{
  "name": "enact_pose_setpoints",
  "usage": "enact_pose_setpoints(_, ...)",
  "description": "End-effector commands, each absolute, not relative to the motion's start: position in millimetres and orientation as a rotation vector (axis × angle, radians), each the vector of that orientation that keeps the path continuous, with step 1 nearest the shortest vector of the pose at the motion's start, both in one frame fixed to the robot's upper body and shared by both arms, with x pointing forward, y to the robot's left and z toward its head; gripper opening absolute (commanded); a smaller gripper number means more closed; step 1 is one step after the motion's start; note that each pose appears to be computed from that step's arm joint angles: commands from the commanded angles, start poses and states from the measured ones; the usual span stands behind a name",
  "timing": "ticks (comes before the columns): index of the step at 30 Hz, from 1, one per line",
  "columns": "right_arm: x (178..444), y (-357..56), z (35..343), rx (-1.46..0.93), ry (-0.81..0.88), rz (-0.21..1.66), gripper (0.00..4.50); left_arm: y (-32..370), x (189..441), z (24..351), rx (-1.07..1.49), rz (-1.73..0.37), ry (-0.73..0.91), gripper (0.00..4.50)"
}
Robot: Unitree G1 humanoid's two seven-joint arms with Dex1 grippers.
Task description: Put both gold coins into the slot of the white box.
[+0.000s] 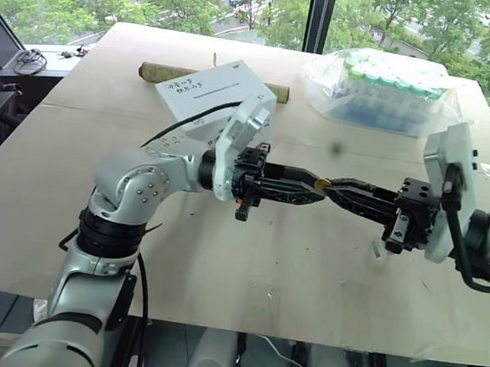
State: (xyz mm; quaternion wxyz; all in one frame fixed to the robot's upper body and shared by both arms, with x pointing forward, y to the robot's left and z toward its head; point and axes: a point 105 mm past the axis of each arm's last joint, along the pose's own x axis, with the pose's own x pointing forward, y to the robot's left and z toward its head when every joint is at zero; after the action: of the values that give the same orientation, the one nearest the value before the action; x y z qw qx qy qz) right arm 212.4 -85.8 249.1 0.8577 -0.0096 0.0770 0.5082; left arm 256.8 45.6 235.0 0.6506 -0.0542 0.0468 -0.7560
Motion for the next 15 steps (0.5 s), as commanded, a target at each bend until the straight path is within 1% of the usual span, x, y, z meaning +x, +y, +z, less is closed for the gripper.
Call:
enact_pose_setpoints(1, 205.3, -83.9, 248.7, -0.032, 0.165, 1.092, 0.00, 45.4, 253.3, 247.6, -0.111, -1.744, 0.029, 1.14)
enact_pose_setpoints(15, 200.3, -87.5, 248.2, -0.009, 0.165, 1.109, 0.00, 57.5, 252.8, 233.2, -0.088, -1.764, 0.067, 1.14)
